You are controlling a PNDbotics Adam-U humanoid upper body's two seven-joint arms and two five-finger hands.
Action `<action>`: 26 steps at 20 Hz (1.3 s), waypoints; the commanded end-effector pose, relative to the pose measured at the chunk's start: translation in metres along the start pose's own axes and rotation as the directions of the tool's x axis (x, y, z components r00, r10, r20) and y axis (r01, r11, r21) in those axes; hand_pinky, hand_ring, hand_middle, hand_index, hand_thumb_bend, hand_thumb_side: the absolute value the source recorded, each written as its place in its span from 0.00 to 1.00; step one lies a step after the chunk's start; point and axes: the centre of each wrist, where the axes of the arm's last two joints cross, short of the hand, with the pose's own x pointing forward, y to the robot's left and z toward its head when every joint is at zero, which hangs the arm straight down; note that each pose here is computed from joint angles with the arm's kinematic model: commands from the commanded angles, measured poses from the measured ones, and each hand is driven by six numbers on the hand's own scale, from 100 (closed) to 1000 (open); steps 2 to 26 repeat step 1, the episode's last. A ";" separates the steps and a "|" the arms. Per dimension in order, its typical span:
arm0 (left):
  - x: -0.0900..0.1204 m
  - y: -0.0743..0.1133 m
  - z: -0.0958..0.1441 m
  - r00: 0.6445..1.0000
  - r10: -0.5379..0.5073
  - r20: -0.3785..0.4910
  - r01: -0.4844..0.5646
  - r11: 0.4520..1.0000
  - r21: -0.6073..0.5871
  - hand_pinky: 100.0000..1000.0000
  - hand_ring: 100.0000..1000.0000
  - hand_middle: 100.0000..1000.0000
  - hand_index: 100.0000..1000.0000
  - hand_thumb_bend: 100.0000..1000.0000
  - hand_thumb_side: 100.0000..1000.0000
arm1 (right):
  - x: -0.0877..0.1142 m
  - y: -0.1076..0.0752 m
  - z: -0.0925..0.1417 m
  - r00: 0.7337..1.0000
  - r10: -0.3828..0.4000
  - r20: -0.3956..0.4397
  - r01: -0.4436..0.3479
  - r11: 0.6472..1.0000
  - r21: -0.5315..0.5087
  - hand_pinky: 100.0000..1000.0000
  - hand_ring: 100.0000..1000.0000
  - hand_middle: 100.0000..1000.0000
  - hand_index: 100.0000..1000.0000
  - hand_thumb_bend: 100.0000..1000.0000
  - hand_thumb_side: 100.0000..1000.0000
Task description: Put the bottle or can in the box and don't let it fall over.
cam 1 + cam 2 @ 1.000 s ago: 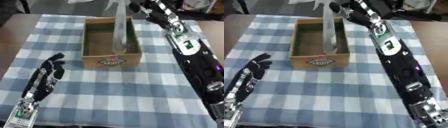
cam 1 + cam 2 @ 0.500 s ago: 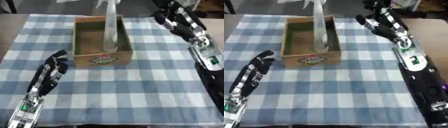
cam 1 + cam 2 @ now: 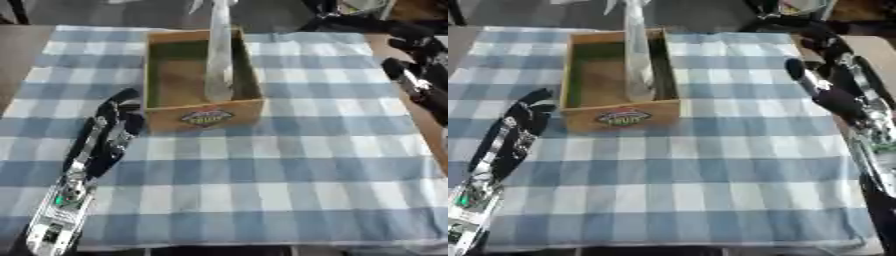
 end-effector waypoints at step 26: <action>0.007 0.013 -0.004 0.999 -0.035 0.028 0.034 0.999 0.029 0.83 0.80 0.85 0.94 0.51 0.87 | 0.010 -0.018 0.010 0.997 0.073 0.018 -0.072 0.995 -0.067 0.74 0.96 0.91 1.00 0.44 0.52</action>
